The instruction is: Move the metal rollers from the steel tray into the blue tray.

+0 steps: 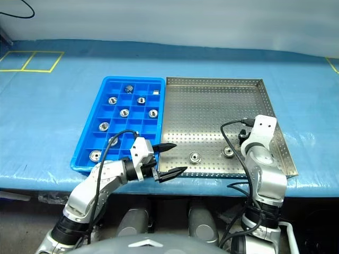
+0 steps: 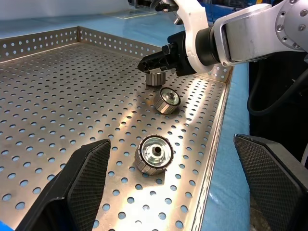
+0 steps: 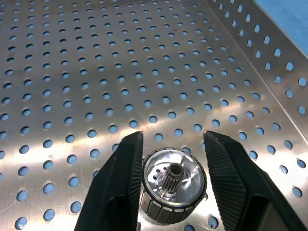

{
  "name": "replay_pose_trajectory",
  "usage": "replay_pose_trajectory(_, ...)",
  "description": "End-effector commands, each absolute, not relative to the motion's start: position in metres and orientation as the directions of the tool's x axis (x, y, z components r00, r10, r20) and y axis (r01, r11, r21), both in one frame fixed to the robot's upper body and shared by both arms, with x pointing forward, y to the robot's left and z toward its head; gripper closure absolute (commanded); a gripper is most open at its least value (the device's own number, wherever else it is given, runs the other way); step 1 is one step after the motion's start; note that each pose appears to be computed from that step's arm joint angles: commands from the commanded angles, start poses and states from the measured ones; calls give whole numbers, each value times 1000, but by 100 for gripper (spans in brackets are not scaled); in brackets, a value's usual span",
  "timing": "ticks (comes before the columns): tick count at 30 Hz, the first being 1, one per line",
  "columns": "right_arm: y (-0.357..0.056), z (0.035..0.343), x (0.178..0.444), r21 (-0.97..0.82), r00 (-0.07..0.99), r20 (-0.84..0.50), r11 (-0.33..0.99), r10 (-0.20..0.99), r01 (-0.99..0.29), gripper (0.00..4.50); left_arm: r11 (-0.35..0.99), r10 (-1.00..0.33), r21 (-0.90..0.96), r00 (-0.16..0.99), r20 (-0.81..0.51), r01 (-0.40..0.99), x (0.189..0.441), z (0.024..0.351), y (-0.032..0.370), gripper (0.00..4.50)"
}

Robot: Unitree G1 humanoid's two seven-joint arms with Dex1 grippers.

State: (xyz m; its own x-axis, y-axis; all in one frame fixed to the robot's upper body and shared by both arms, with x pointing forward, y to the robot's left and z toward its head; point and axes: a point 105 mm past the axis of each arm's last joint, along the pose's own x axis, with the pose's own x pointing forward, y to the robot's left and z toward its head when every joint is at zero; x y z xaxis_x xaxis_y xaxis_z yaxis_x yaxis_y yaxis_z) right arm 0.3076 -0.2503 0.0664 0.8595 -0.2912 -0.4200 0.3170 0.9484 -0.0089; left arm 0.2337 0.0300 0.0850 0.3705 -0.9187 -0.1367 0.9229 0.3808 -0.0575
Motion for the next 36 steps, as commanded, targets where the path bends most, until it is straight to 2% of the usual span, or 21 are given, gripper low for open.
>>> replay_pose_trajectory(1,-258,78,306,-39,863,-386,941,-325,337,354,345,-935,-32,341,-95,938,226,98,24,0)
replay_pose_trajectory(7,-251,84,306,-40,903,-335,962,-269,271,354,358,-931,-30,355,-90,933,228,98,25,0)
replay_pose_trajectory(8,-250,86,307,-37,909,-318,962,-269,272,337,359,-931,-30,355,-91,933,228,97,24,0)
replay_pose_trajectory(11,-248,90,308,-24,921,-294,966,-254,258,259,362,-929,-31,358,-91,932,229,97,24,0)
replay_pose_trajectory(14,-249,92,308,-35,916,-288,959,-279,281,161,365,-928,-32,361,-91,930,230,97,24,0)
replay_pose_trajectory(19,-253,85,305,-74,882,-342,945,-324,319,5,372,-925,-32,368,-91,928,230,97,24,0)
replay_pose_trajectory(23,-261,78,300,-77,850,-380,928,-366,365,5,375,-924,-35,371,-91,926,230,96,24,0)
replay_pose_trajectory(30,-261,70,298,-65,828,-426,925,-365,374,5,377,-923,-36,373,-93,925,231,96,23,0)
replay_pose_trajectory(33,-260,69,298,-60,826,-431,925,-364,376,64,379,-922,-35,374,-94,925,231,96,24,0)
replay_pose_trajectory(36,-259,70,299,-48,829,-429,926,-358,375,162,380,-922,-34,376,-96,924,232,96,24,0)
